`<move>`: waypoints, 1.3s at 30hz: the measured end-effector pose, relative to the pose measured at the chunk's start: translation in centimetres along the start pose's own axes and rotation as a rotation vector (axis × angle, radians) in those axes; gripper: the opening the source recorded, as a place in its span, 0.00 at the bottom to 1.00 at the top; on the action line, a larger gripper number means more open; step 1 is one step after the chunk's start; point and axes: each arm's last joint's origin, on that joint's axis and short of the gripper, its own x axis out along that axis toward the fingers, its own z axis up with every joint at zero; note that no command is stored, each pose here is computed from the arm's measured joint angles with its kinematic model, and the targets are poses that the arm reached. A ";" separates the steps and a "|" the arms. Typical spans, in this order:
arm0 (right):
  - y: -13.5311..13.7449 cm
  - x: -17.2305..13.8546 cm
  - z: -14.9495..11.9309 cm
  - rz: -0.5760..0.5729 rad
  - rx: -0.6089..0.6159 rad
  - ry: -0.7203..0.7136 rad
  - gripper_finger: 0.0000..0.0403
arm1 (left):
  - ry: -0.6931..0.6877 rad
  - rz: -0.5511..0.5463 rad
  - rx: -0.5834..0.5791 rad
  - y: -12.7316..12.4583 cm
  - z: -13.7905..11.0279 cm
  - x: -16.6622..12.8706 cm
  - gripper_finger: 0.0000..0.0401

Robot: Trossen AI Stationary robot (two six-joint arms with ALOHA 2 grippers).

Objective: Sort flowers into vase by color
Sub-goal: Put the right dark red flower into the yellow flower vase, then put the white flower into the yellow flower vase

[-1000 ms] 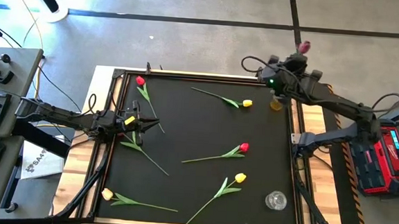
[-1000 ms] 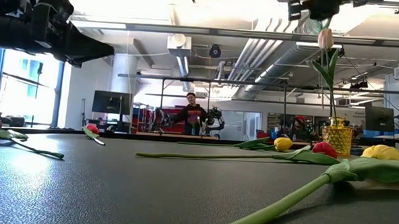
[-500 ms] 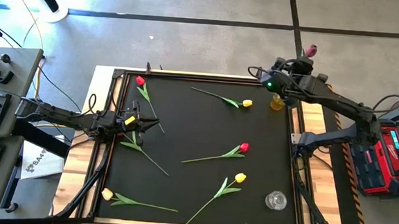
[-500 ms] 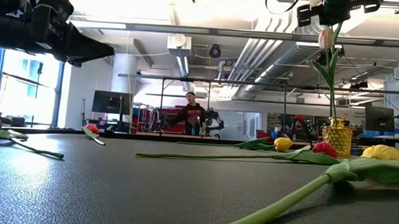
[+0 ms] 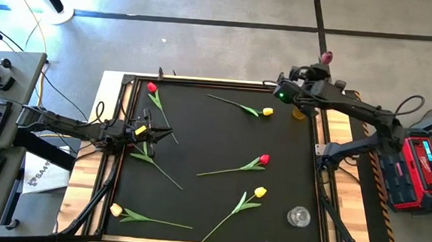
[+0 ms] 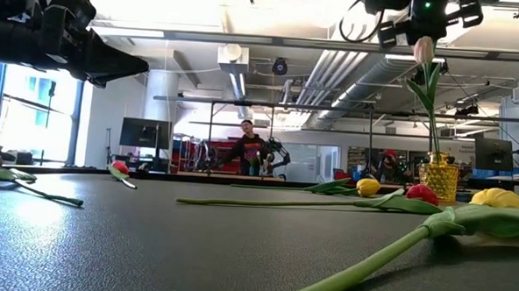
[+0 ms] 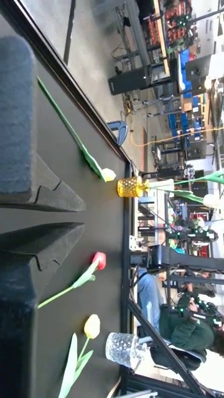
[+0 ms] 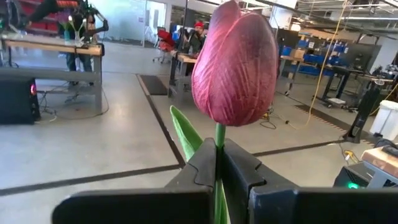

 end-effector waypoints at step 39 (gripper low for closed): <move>-7.5 -1.7 3.9 0.605 0.281 0.726 0.68 | -0.002 0.098 -0.015 0.3 0.1 0.0 0.07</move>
